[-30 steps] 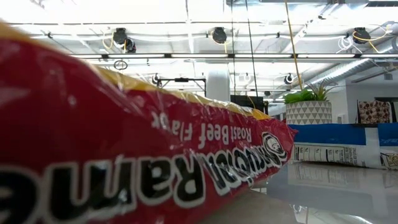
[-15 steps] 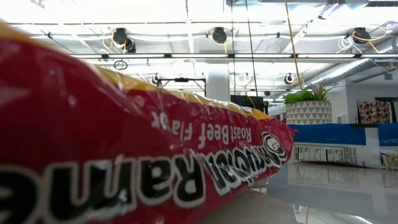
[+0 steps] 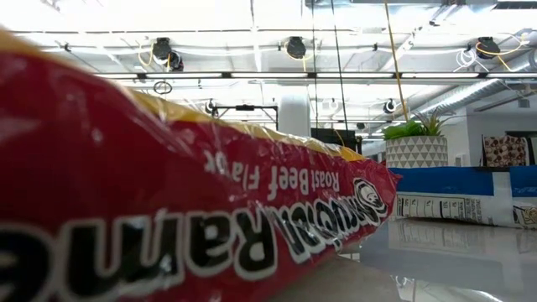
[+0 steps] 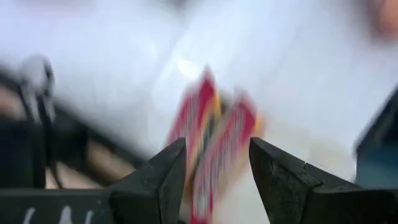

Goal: Sort Maruchan noodles
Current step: Put the red noodle pack into the white bin

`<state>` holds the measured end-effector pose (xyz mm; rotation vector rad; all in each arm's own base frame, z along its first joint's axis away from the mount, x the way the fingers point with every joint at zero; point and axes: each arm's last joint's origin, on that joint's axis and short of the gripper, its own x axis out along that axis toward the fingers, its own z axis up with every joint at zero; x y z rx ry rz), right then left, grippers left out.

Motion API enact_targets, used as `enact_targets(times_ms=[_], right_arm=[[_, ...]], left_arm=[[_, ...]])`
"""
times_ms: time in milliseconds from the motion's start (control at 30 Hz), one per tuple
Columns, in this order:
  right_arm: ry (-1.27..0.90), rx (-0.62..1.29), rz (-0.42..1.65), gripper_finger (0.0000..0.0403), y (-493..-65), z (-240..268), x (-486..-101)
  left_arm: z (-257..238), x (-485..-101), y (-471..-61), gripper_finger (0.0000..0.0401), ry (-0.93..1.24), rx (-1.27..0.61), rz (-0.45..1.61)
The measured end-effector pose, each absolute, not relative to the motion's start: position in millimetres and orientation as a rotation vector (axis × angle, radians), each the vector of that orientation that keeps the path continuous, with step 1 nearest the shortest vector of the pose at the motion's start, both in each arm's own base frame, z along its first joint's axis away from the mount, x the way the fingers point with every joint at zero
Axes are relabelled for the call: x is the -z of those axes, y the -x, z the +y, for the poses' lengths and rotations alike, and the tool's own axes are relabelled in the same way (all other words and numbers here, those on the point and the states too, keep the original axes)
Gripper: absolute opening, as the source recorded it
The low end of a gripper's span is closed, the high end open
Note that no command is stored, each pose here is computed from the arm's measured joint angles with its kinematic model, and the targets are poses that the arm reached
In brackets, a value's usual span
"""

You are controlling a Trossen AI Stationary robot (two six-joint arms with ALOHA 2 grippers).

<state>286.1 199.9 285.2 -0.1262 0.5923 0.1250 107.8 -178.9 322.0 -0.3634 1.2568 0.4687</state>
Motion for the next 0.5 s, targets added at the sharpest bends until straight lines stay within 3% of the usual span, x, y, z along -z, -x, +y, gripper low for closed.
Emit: enact_targets(times_ms=[233,500], right_arm=[[0.154,-0.106,0.627,0.0073,-300.2,201.1,-265.5],[0.116,-0.056,0.643,0.0073,-320.5,182.3,-255.6]], left_arm=[[-166.8,-322.1,-128.9,0.0182,0.146,-0.502,0.82],[-161.5,-307.4,-147.7,0.0182,0.022,-0.492,0.765]])
